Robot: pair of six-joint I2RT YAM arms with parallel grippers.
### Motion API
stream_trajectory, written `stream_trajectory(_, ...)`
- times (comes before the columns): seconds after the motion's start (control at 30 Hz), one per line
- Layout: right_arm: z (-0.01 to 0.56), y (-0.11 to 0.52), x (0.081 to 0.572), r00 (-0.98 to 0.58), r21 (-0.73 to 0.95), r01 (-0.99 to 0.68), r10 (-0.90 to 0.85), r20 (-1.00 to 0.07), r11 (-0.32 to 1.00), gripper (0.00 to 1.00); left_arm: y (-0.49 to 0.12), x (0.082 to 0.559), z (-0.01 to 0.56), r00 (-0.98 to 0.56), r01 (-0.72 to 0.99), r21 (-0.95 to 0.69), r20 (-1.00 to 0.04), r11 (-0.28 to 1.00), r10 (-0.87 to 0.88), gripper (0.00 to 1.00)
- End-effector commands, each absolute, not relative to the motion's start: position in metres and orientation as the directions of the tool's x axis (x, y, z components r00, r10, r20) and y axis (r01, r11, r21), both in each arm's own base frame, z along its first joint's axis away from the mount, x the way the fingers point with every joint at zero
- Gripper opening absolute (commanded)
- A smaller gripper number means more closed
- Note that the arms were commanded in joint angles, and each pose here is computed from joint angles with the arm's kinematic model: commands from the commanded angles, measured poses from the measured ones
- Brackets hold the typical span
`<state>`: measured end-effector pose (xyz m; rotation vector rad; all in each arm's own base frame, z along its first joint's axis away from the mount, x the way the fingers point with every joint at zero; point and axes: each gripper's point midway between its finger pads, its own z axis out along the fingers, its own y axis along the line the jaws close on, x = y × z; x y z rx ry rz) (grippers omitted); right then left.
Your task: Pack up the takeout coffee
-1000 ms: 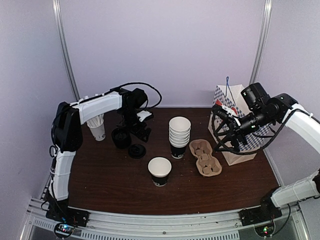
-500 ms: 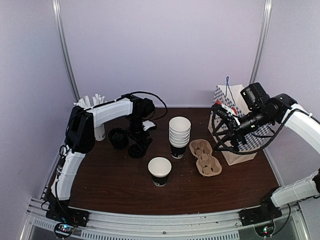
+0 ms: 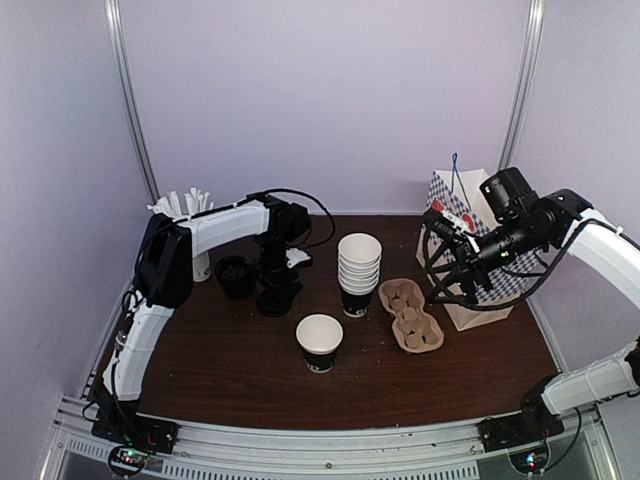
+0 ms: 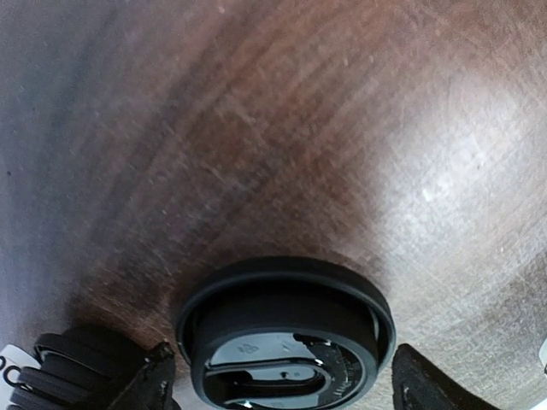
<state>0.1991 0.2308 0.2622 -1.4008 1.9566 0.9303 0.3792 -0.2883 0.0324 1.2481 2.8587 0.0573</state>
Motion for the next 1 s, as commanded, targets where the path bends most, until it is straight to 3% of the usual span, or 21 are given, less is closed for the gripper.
stream_trajectory(0.0, 0.264, 0.23, 0.199, -0.298, 0.211, -0.953, -0.555, -0.776, 0.216, 0.91, -0.286, 0.36, 0.034, -0.689, 0.724, -0.004, 0.041, 0.69, 0.723, 0.87)
stream_trajectory(0.37, 0.263, 0.229, 0.199, -0.296, 0.206, -0.954, -0.556, -0.777, 0.219, 0.91, -0.285, 0.33, 0.04, -0.69, 0.721, -0.028, 0.069, 0.692, 0.721, 0.78)
stream_trajectory(0.97, 0.261, 0.228, 0.2, -0.298, 0.203, -0.952, -0.558, -0.774, 0.228, 0.9, -0.288, 0.332, 0.078, -0.713, 0.691, 0.075, -0.096, 0.719, 0.695, 0.75)
